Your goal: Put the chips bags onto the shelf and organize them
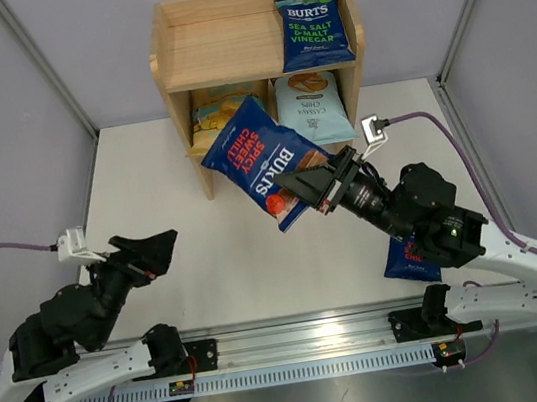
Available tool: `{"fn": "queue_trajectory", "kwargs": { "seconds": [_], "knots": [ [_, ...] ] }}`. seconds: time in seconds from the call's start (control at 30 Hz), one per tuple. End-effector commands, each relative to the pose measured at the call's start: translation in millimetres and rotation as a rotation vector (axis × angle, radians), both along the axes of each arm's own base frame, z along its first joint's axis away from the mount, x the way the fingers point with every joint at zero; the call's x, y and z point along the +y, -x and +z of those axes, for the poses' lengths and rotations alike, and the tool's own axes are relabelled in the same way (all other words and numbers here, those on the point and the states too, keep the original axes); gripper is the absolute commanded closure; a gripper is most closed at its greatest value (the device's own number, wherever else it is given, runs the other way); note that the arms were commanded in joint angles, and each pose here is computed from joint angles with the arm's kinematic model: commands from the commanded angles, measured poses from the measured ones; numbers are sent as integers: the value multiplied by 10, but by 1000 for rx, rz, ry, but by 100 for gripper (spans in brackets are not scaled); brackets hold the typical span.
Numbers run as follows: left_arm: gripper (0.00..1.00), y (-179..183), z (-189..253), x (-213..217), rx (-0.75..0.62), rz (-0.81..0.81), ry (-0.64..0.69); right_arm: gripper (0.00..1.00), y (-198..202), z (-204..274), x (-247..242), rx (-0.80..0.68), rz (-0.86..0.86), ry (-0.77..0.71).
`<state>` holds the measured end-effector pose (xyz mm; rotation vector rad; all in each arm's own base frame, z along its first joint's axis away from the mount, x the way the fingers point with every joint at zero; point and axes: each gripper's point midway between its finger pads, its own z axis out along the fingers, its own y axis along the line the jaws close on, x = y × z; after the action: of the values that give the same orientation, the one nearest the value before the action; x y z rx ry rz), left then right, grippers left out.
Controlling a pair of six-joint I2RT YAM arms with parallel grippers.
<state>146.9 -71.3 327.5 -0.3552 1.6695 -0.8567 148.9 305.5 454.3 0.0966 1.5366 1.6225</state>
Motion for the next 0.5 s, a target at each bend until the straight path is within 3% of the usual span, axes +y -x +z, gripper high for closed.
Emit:
{"fn": "queue_trajectory", "kwargs": {
  "seconds": [0.0, 0.33, 0.47],
  "knots": [
    [1, -92, -299, 39, 82, 76, -300, 91, -324, 318, -102, 53, -176, -55],
    [1, -209, -448, -203, 85, 24, -730, 91, -1262, 971, -169, 162, -359, -191],
    [1, -184, -623, -272, 89, -27, -769, 90, -1635, 1084, -114, 175, -433, -221]
  ]
}}
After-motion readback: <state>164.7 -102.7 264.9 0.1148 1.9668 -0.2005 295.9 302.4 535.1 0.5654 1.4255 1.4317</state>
